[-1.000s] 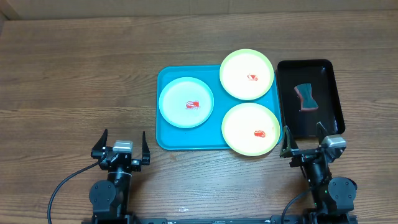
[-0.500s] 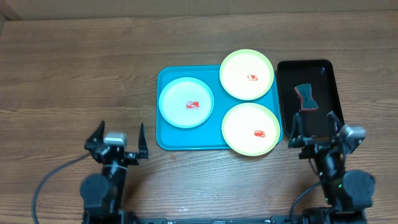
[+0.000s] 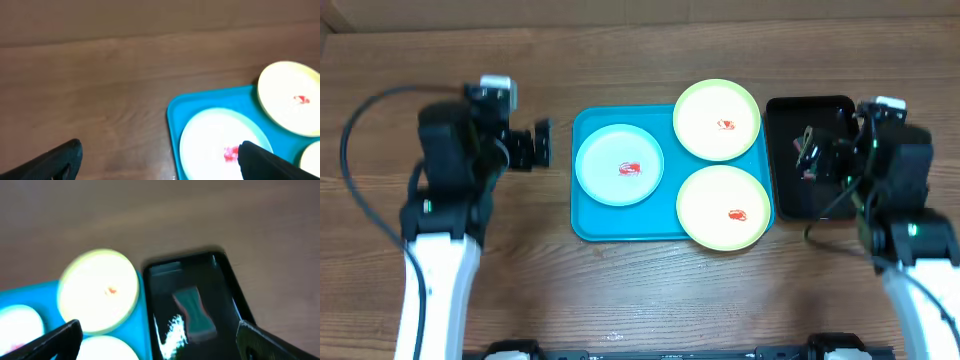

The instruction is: Clean dirty plates on tray and stack at the side

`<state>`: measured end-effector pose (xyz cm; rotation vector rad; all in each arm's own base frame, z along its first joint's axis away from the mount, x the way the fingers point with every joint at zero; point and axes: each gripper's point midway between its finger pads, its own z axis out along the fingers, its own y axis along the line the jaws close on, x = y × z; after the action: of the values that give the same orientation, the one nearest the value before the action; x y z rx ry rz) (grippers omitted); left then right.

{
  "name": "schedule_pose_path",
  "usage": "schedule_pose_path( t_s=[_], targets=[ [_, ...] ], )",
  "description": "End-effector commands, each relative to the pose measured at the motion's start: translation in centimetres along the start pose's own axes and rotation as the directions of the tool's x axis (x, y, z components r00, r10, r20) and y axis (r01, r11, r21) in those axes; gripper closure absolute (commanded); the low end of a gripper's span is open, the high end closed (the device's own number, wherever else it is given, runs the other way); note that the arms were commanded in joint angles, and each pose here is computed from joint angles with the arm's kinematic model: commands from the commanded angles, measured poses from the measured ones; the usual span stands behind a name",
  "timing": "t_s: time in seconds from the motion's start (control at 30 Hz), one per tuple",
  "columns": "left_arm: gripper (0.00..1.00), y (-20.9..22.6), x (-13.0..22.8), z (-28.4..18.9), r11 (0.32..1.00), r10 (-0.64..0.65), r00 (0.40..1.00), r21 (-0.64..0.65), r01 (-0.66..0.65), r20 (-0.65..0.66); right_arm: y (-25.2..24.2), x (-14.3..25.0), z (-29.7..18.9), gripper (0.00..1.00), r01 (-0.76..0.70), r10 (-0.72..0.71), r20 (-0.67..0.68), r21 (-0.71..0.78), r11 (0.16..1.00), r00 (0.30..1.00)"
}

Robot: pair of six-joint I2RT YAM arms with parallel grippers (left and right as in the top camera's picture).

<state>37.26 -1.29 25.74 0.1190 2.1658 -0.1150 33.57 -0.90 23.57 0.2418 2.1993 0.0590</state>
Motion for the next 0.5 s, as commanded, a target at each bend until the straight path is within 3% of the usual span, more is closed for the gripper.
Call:
schedule_pose_path(
  t_s=[0.0, 0.23, 0.47],
  targets=[
    [0.00, -1.9, -1.2, 3.0, 0.990, 0.019, 0.999, 0.138, -0.013, -0.041, -2.0, 0.4, 2.5, 0.00, -0.013, 0.020, -0.097, 0.073, 0.997, 0.995],
    [0.00, -2.1, 2.3, 6.5, 0.979, -0.101, 0.976, 0.156, 0.132, -0.193, -1.9, 3.4, 6.8, 0.00, -0.002, 0.013, -0.231, 0.048, 0.999, 0.973],
    [0.00, -2.4, 4.2, 10.0, 0.964, -0.165, 0.951, 0.163, 0.211, -0.261, -2.2, 7.0, 10.1, 0.12, 0.077, -0.062, -0.373, 0.026, 0.997, 0.926]
  ],
)
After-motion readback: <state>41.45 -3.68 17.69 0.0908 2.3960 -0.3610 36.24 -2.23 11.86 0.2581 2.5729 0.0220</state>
